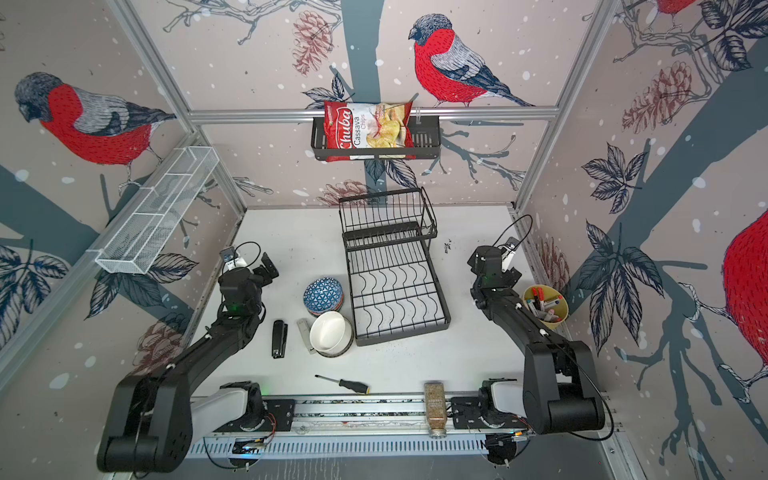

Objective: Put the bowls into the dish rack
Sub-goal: 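Move the left gripper to the white bowls while the right nears the rack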

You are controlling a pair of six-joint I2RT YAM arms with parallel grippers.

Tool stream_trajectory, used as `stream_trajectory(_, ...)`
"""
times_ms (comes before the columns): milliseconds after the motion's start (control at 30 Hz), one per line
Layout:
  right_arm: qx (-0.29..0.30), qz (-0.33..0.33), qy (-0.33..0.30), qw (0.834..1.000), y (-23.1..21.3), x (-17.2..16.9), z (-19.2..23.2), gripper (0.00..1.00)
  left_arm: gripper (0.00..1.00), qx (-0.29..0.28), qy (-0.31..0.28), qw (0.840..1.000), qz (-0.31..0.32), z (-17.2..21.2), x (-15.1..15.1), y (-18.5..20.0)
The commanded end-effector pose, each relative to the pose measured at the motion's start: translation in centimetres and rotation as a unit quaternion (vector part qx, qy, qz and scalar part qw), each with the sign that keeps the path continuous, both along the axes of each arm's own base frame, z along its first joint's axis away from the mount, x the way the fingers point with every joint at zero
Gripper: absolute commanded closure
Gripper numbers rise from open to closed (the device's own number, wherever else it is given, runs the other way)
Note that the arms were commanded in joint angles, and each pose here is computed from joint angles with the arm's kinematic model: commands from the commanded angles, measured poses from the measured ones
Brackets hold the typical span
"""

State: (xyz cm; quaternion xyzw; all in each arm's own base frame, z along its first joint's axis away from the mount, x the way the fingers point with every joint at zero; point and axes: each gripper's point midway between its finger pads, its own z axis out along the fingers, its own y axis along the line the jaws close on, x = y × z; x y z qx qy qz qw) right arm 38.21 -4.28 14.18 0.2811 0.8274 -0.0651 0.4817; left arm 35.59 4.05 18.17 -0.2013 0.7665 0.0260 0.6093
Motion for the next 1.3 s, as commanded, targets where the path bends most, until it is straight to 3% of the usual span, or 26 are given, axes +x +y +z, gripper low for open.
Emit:
stream_trajectory(0,0.065,0.020,0.085,0.994,2.0,-1.9,-3.2,0.01,0.02,-0.076,0.066,0.995,-0.019,-2.9,-1.8,-2.0)
stream_trajectory(200,0.044,0.080,0.093,0.991,6.4,-2.7,-1.7,0.01,0.02,-0.171,0.119,0.975,-0.078,-3.7,-4.4,-6.3)
stream_trajectory(600,0.013,0.234,0.079,0.969,17.5,-6.2,2.8,0.01,0.02,-0.230,0.174,0.943,-0.167,-1.5,-9.2,-11.5)
stream_trajectory(767,0.014,0.275,0.081,0.958,20.0,-7.4,3.6,0.01,0.03,-0.233,0.212,0.929,-0.195,-1.9,-10.9,-13.4)
stream_trajectory(1267,0.009,0.372,0.088,0.924,25.6,-9.8,3.6,0.01,0.21,-0.232,0.281,0.900,-0.238,-1.8,-15.8,-16.6)
